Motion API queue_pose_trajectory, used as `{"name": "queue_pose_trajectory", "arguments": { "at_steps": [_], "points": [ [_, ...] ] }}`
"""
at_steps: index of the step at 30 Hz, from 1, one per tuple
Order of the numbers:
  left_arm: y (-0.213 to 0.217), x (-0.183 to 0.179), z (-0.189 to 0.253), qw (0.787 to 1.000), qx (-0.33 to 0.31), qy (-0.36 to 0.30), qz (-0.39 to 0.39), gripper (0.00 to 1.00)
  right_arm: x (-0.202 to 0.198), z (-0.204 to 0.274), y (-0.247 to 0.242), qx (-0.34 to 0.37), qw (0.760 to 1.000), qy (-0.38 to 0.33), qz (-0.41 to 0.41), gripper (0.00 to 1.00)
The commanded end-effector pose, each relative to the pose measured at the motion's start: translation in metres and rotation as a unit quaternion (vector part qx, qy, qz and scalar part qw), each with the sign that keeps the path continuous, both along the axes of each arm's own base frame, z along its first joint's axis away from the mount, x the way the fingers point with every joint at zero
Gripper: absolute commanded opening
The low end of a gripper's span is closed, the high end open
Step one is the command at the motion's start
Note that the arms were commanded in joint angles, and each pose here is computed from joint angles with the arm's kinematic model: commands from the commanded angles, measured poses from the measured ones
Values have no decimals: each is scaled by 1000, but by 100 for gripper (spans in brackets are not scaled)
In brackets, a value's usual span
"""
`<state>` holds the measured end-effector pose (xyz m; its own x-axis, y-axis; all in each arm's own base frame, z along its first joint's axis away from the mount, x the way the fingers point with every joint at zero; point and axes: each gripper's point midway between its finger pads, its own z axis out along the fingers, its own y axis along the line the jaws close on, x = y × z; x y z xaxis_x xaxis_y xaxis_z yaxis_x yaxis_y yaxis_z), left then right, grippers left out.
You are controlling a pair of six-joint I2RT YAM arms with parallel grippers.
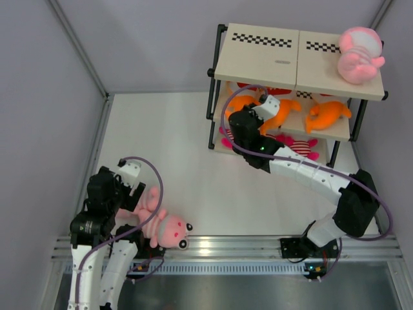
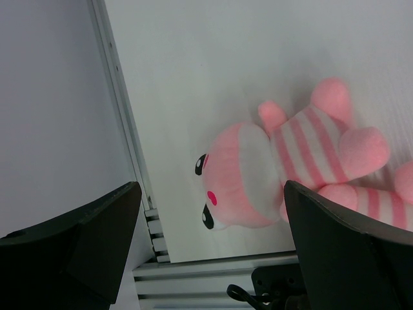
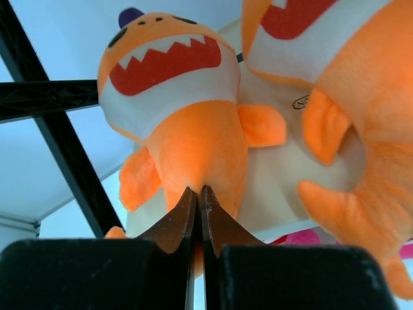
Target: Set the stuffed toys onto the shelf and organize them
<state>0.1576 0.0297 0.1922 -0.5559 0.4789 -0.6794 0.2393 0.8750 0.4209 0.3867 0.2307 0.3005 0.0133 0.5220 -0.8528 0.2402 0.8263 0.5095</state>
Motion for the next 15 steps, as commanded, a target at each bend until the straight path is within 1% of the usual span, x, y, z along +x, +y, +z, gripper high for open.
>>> {"name": "queue_pose_trajectory", "arguments": {
  "at_steps": [1, 4, 8, 12, 14, 15],
  "points": [
    [2, 1, 4, 1000, 4, -9, 1, 98, -8, 21, -17, 54, 997, -41, -33, 0],
    [1, 1, 3, 1000, 4, -8, 0, 99, -10, 18, -14, 51, 998, -41, -22, 0],
    [2, 0, 4, 1000, 6, -10, 2, 99, 2, 25, -3, 31, 999, -44, -2, 0],
    [3, 0, 4, 1000, 7, -10, 4, 99, 13, 28, 0, 33, 998, -45, -9, 0],
    [3, 0, 4, 1000, 7, -10, 5, 98, 17, 27, 2, 33, 998, -44, -7, 4],
    [4, 0, 4, 1000, 8, -11, 5, 99, 21, 29, 3, 29, 999, -43, -5, 13]
  ]
}}
